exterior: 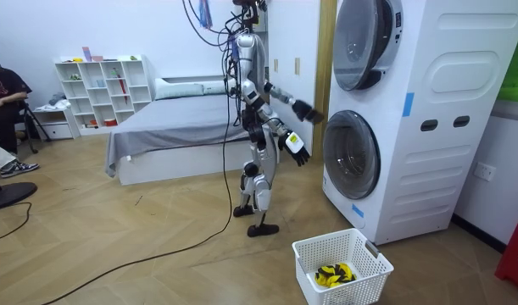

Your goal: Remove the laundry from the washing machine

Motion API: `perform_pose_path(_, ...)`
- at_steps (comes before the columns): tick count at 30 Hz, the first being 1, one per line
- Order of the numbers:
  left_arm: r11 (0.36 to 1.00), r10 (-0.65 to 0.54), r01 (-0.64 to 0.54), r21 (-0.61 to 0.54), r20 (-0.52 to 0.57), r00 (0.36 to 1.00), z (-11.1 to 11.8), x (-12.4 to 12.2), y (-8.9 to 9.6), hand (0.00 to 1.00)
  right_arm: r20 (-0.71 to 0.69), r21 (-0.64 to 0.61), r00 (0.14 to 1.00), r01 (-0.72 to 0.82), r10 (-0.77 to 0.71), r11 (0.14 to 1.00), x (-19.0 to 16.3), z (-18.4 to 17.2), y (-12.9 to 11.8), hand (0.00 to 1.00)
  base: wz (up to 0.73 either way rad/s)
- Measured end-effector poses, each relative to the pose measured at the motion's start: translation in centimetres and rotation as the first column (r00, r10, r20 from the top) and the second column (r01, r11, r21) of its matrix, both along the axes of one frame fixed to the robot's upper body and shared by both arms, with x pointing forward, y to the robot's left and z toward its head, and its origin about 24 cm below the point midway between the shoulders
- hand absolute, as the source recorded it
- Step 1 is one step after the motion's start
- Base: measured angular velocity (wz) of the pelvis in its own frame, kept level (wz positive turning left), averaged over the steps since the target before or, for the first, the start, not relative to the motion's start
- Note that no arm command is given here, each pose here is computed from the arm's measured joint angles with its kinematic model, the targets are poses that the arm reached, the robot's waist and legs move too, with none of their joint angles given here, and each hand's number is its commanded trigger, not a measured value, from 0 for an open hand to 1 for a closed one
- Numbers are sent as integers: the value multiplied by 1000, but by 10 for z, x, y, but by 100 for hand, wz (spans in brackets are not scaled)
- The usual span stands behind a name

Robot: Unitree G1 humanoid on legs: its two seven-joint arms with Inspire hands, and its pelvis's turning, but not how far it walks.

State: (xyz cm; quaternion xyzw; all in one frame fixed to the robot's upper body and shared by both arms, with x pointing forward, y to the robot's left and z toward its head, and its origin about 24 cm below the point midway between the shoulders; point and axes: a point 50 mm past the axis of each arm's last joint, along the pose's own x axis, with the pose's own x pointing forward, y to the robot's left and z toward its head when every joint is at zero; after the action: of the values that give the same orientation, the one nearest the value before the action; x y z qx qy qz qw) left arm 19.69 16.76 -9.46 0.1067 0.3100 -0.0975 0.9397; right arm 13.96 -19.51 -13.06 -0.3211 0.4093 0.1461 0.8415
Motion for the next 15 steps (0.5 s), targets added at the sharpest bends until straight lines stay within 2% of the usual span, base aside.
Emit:
perform_pose_path(1,999,35,-32,30,-88,996,-17,-21,8,0,-14,7,1000,12,-12,1000,-3,-3,-1,0,0)
perform_pose_path(4,990,121,-102,92,-237,964,-41,-66,25,0,-52,31,997,64,-63,997,-14,-8,-4,0,19)
perform_pose_path(7,975,202,-156,157,-338,919,-55,-97,39,0,-83,64,990,119,-114,991,-22,-13,-5,0,34)
perform_pose_path(14,907,414,-338,251,-386,824,-62,-142,65,0,-141,118,962,253,-235,960,-40,-21,-10,0,16)
perform_pose_path(15,892,444,-355,279,-399,802,-63,-152,70,0,-156,128,945,307,-287,943,-46,-23,-12,0,21)
